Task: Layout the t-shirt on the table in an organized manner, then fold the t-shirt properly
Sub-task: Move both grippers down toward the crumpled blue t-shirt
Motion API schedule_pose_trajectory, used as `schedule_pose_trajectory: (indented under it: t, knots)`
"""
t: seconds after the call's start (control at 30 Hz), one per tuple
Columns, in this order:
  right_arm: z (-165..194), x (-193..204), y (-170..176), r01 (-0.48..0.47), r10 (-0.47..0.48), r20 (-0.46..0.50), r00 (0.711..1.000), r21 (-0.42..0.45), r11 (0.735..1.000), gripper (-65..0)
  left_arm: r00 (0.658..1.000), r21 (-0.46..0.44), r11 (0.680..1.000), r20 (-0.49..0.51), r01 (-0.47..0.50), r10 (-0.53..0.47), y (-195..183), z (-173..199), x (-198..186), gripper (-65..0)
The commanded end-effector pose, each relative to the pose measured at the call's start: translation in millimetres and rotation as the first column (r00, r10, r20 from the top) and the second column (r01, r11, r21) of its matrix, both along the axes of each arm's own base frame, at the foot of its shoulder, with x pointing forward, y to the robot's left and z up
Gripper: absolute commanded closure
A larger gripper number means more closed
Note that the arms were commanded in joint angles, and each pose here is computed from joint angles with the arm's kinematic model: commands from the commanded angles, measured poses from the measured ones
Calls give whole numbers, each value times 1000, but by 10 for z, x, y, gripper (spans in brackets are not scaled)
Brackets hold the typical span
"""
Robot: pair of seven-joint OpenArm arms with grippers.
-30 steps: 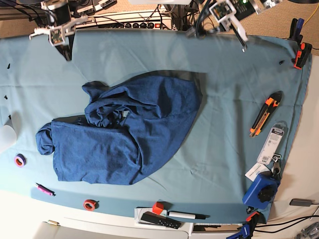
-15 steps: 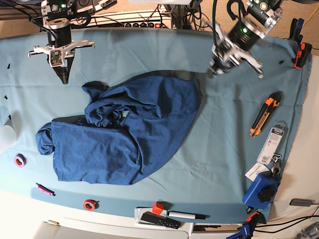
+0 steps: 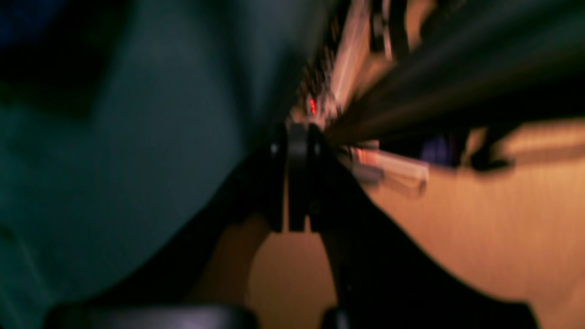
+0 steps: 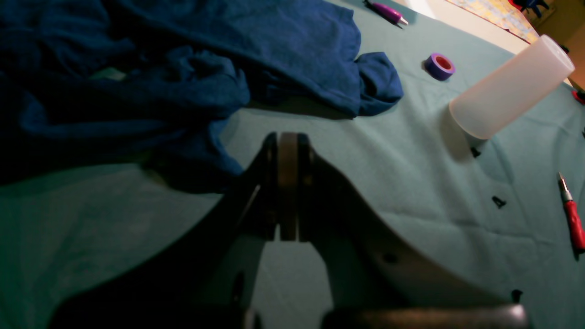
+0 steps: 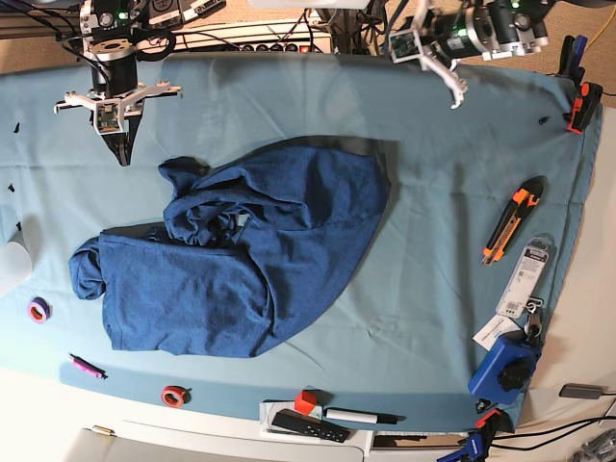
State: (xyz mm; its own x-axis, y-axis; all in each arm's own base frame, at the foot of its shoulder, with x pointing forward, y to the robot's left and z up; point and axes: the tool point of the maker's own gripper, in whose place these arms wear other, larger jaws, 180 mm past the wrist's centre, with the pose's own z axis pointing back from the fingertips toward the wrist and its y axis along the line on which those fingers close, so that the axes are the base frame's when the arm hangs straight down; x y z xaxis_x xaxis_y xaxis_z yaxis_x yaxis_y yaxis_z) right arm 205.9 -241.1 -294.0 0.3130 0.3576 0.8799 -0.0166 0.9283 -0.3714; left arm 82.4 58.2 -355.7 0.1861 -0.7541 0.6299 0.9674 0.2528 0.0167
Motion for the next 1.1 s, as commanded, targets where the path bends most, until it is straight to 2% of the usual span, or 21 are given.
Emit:
schedule_pose_trajectory:
  t: [0.0,0.1,0.2,0.23,0.3,0.37,0.4,0.5,0.57,0.63,0.73,0.8,0.9,0.97,1.0,1.07]
  knots:
    - [120,31,-5,-9,9,42,999,-14,1000,0,1000,17,1000,4,18,-18,44,30,-6,0]
    - [110,28,-9,-6,7,36,999,-14,1000,0,999,192,981,-5,38,-38,353,-119,-5,0]
    - [83,18,-20,0,0,21,1000,-14,1000,0,997,380,924,42,38,-59,704,-211,115,0]
    - [74,16,-24,2,-2,15,1000,-14,1000,0,996,413,911,73,20,-55,771,-211,177,0]
    - [70,15,-26,3,-3,13,1000,-14,1000,0,984,418,905,180,-78,2,822,-148,417,0]
    - [67,13,-26,4,-4,11,1000,-14,1000,0,948,361,914,312,-184,68,794,-13,706,0]
    - [64,12,-28,4,-4,9,1000,-14,1000,0,918,305,923,383,-235,107,755,88,860,0]
    - [63,12,-29,5,-5,9,1000,-14,1000,0,789,30,938,550,-346,273,564,516,1276,0]
    - [69,17,-28,5,-5,12,1000,-14,1000,0,709,-167,920,593,-354,381,419,823,1453,0]
    - [73,20,-33,8,-8,15,1000,-15,1000,0,666,-310,879,574,-362,476,324,1026,1561,0]
    - [77,16,-71,29,-28,16,999,-20,999,0,676,-397,816,463,-420,573,234,1037,1608,0]
    - [78,12,-104,43,-42,14,999,-37,998,0,717,-394,799,371,-453,590,132,922,1543,0]
    - [83,18,-121,21,-21,3,1000,-141,990,0,819,-412,831,273,-374,504,-184,856,1349,0]
    - [72,56,-123,4,-7,-16,1000,-193,981,0,868,-437,847,242,-302,434,-361,877,1239,0]
    - [65,84,-132,8,-13,-24,1000,-195,981,-37,883,-447,851,231,-276,408,-422,887,1197,0]
    - [75,155,-175,31,-38,-28,999,-195,980,-180,900,-458,854,219,-246,377,-498,898,1142,0]
